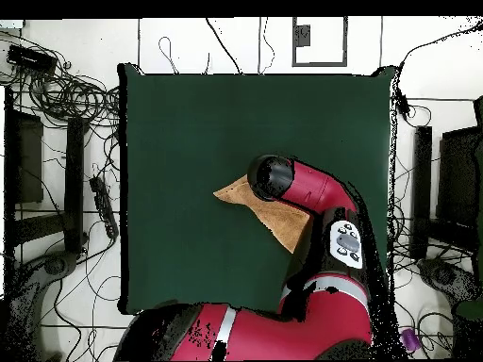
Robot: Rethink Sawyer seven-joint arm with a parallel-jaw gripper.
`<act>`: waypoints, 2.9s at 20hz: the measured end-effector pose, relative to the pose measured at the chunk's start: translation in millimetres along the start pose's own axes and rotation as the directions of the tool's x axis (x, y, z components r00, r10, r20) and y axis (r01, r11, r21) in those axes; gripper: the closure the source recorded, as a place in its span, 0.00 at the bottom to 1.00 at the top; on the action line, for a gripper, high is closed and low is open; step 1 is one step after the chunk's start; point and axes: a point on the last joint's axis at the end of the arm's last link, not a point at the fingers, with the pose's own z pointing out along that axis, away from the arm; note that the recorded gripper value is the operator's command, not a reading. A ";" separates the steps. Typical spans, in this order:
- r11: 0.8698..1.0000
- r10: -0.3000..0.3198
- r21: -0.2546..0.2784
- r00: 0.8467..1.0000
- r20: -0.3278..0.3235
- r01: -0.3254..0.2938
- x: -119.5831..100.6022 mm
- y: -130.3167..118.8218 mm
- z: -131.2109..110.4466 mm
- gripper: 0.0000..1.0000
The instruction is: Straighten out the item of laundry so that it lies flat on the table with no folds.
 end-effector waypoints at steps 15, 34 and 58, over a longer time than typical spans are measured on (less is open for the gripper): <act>1.000 0.009 -0.007 1.000 -0.012 -0.009 -8.0 -6.7 -42.1 1.00; 0.999 0.022 0.025 0.999 0.032 -0.022 -21.3 -23.0 -119.7 1.00; 0.999 0.042 0.017 0.999 -0.017 -0.042 -3.8 -31.4 -156.4 1.00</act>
